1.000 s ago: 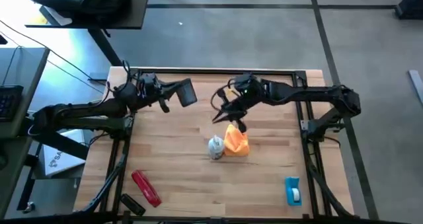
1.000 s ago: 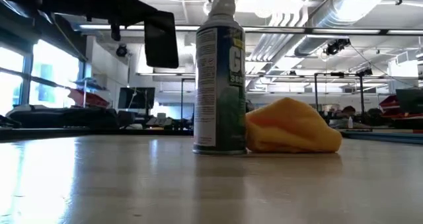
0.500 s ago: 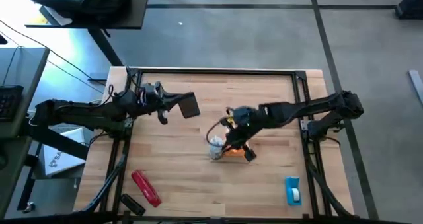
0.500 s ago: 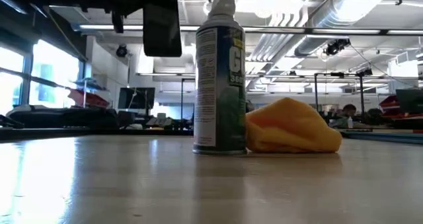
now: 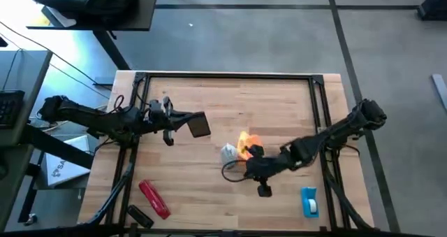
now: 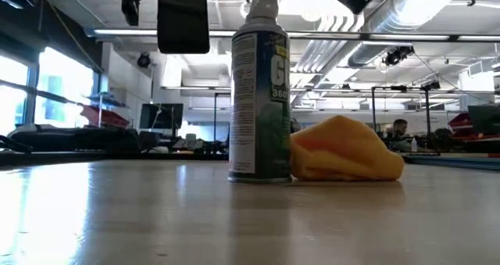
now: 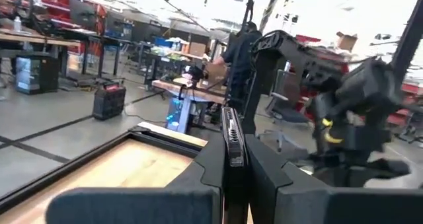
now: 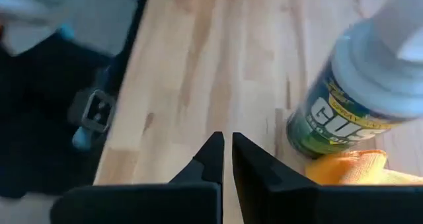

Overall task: Apply microfiber cloth
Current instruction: Spray the front and back of the black cellphone using the white spray bottle

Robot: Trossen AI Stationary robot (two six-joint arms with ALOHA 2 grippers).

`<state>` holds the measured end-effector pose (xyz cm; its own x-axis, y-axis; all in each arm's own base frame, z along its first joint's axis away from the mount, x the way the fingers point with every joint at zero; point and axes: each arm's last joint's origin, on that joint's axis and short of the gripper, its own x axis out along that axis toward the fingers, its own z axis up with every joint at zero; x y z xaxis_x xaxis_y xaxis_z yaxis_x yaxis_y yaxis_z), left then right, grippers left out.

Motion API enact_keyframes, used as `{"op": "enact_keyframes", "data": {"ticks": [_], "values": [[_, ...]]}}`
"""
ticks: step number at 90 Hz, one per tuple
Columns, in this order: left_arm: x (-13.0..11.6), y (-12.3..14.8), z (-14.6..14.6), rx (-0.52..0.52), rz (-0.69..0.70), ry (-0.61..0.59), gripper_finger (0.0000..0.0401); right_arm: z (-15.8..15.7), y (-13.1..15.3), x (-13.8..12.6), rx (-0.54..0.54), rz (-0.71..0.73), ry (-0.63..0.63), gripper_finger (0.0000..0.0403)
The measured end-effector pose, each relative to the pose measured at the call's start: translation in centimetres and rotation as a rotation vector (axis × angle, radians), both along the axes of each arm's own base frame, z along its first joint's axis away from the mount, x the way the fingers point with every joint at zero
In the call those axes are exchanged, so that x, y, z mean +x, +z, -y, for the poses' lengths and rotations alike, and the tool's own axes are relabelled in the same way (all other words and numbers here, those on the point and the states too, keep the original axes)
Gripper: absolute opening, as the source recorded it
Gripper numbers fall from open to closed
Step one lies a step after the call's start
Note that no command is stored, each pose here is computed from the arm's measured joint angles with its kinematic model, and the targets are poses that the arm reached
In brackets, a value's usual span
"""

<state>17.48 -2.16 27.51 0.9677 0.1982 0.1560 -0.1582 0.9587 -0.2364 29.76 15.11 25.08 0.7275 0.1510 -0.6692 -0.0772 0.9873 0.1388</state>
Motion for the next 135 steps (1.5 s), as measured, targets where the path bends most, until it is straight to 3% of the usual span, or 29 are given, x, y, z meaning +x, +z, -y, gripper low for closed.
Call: {"op": "enact_keyframes", "data": {"ticks": [38,65,85,109,135], "values": [[-0.6,0.1,1.8,0.033,-0.005,-0.041,0.0012,1.7,-8.2,-1.7,0.066,0.335,-0.224,0.0000],[-1.2,0.3,1.7,0.063,-0.019,-0.036,0.0012,2.3,-11.7,1.7,0.106,0.302,-0.209,0.0000],[-2.5,0.4,1.3,0.085,-0.052,-0.015,0.0012,3.0,-12.8,3.7,0.098,0.387,-0.310,0.0000],[-3.8,0.3,0.9,0.118,-0.090,-0.015,0.0012,8.0,-13.0,6.3,-0.010,0.399,-0.435,0.0000],[-4.1,-2.0,0.7,0.011,-0.138,-0.004,0.0012,15.3,-13.0,7.0,-0.160,0.387,-0.549,0.0000]]}}
